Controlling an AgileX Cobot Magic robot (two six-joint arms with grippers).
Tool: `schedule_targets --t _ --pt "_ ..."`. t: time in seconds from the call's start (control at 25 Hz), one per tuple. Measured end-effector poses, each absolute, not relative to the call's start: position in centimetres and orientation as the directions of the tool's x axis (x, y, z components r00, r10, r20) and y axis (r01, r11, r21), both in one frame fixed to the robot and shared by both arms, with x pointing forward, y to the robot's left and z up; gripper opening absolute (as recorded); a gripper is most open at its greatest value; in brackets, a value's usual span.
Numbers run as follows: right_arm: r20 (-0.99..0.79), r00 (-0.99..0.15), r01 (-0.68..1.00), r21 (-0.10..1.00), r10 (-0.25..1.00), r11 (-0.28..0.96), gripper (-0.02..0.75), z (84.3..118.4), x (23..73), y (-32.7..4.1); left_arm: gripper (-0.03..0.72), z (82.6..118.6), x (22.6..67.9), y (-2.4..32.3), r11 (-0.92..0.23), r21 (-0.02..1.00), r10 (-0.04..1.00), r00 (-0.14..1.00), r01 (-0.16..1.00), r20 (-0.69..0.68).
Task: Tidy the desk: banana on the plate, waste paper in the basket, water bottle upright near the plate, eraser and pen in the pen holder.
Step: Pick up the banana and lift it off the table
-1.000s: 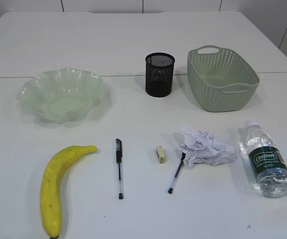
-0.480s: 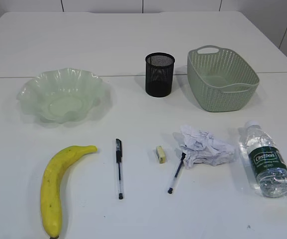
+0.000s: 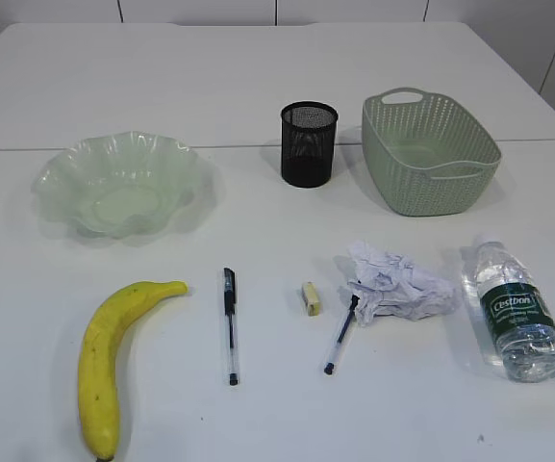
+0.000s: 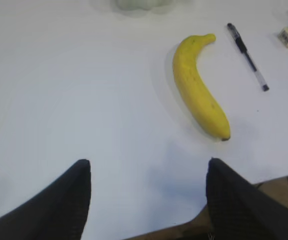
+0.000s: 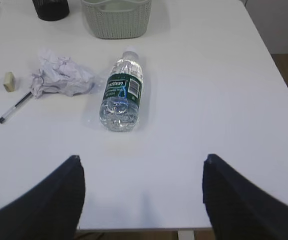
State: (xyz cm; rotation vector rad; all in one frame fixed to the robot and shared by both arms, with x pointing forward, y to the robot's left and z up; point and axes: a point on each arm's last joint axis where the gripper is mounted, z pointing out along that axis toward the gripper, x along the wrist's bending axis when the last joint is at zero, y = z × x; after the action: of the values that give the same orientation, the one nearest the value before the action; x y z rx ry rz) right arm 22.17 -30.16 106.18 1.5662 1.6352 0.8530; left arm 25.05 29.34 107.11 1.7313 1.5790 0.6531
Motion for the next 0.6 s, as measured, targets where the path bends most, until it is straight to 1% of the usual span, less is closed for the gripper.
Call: schedule_targets --t 0.2,0.28,0.44,0.6 --pt "-0.047 -0.021 0.590 0.805 0.999 0.051 0.556 108.5 23.9 -30.1 0.506 111.3 26.6 29.2 -0.005 0.820 0.987 0.135 0.573 -0.088" --pt "-0.049 -0.024 0.617 0.785 0.999 0.053 0.556 109.4 25.1 -30.1 0.506 112.6 27.7 29.1 -0.002 0.826 0.987 0.134 0.564 -0.089" --pt "-0.052 -0.031 0.673 0.737 0.998 0.059 0.556 110.7 28.0 -30.0 0.506 114.1 31.1 28.6 0.004 0.800 0.986 0.132 0.600 -0.105" --pt "-0.052 -0.035 0.715 0.696 0.998 0.061 0.556 111.6 31.0 -30.0 0.506 114.5 35.4 27.6 0.020 0.732 0.976 0.146 0.681 -0.162"
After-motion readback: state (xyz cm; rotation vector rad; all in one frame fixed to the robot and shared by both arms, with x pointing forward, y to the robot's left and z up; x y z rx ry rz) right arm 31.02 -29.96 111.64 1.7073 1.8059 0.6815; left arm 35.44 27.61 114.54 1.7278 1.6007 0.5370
